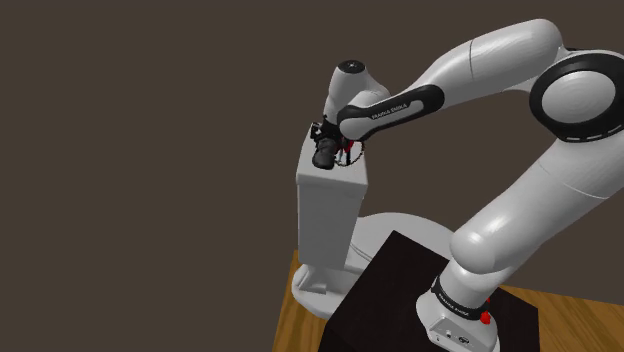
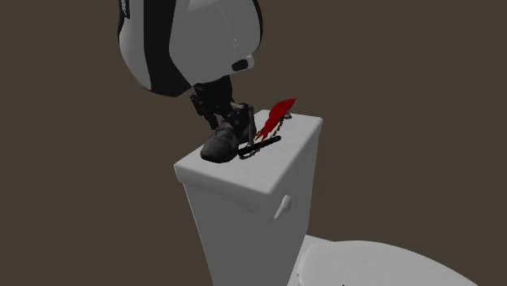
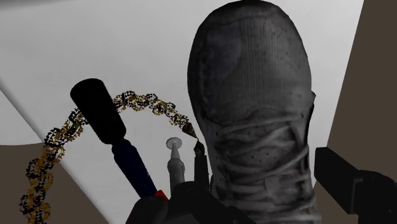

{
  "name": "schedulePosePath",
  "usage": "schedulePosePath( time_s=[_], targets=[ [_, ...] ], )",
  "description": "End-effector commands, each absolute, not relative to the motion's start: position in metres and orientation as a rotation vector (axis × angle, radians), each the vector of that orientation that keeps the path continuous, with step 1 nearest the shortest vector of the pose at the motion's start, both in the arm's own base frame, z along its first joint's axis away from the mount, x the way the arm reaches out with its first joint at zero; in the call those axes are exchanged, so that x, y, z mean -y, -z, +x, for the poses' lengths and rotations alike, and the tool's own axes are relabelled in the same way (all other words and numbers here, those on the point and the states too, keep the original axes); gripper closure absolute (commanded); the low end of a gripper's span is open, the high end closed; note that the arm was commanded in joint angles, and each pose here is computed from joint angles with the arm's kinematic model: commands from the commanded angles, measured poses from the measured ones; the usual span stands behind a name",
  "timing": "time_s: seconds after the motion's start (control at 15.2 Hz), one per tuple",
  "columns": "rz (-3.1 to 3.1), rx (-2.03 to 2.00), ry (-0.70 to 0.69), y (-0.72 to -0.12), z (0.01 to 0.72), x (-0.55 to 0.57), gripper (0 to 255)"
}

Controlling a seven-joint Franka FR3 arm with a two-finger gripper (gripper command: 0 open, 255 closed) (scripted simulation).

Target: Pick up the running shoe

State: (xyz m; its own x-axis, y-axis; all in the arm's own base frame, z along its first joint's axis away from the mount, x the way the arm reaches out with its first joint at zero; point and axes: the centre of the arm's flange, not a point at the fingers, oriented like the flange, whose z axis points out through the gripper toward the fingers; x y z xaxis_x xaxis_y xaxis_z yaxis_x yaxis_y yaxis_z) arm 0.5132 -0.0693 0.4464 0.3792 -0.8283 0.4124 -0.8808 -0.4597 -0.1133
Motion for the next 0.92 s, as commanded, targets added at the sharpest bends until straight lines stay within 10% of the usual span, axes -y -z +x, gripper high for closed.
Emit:
schedulePosePath(
  time_s=[0.0, 0.86],
  targets=[
    [2.503, 1.56, -0.633, -0.445, 0.513, 0.069, 255],
    [2.503, 1.56, -0.633, -0.472, 0.513, 0.07, 255]
  ],
)
